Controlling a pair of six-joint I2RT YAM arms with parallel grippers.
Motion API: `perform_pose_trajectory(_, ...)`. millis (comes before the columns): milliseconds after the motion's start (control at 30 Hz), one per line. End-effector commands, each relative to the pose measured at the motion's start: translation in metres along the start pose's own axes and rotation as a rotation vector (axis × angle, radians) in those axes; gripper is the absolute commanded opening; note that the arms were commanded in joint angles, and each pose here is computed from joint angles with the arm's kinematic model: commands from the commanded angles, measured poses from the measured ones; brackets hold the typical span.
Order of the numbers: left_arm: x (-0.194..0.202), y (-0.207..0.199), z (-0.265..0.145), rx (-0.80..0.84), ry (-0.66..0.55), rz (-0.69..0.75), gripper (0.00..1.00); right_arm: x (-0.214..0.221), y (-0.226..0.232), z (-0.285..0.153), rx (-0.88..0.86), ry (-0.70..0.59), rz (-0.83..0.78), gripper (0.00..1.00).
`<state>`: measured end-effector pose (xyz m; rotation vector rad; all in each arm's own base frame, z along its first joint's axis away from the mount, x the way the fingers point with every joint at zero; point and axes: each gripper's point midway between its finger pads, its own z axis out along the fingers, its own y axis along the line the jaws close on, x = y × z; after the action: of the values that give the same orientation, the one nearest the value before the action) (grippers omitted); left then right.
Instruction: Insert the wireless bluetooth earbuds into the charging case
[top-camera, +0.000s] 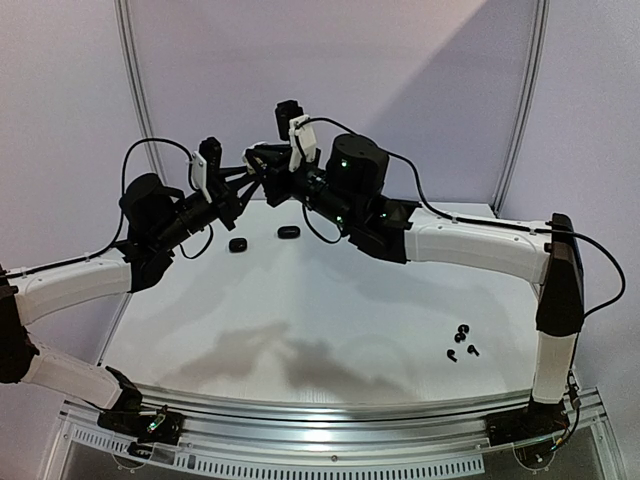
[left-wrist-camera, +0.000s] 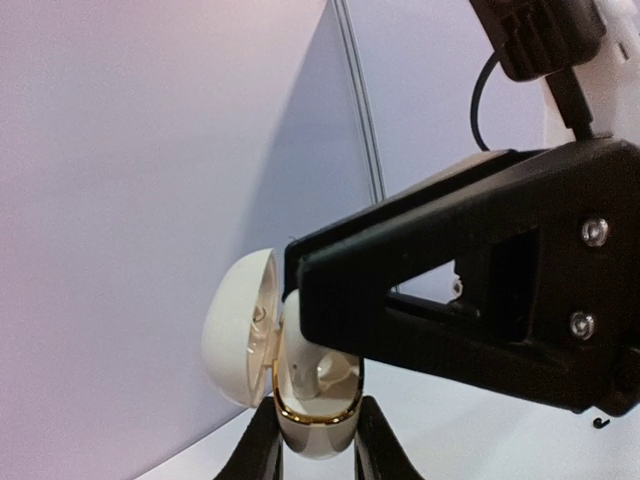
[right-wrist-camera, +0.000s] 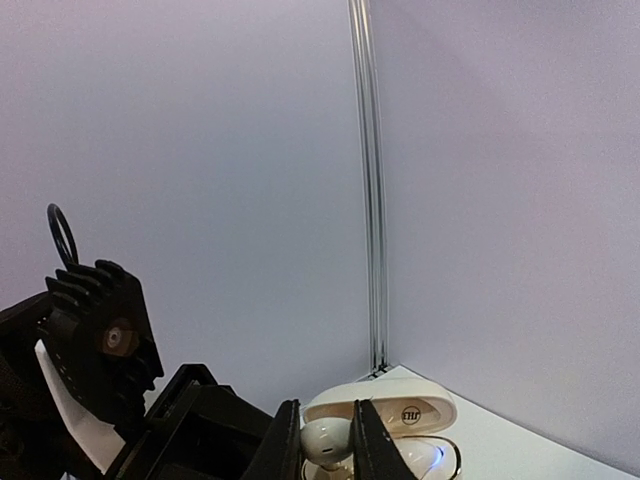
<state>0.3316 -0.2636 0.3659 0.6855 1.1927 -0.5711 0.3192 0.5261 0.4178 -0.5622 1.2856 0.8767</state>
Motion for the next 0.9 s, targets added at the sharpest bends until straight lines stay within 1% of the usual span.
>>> perform_pose_trajectory(0,-0.031,-0.001,-0.006,-0.006,-0.099,0.031,0.00,0.007,-0.013,-0.005,0.043,0.037,0.009,0.16)
perform_pose_trajectory(233,-0.030,-0.002,-0.006,-0.002,-0.095,0.031,0.00,0.008,-0.014,-0.004,0.044,0.042,0.004,0.17)
perform_pose_trajectory(467,-0.023,-0.004,-0.006,0.009,-0.070,0.011,0.00,0.001,-0.014,-0.005,0.045,0.040,-0.013,0.24)
perform_pose_trajectory(600,-0.019,-0.006,-0.006,0.020,-0.053,-0.006,0.00,-0.009,-0.013,-0.007,0.045,0.029,-0.028,0.31)
perform_pose_trajectory(733,-0.016,-0.008,-0.006,0.029,-0.045,-0.013,0.00,-0.026,-0.009,-0.008,0.032,0.005,-0.041,0.33)
perform_pose_trajectory(867,-0.014,-0.009,-0.007,0.034,-0.035,-0.019,0.00,-0.037,-0.009,-0.008,0.031,-0.010,-0.065,0.39)
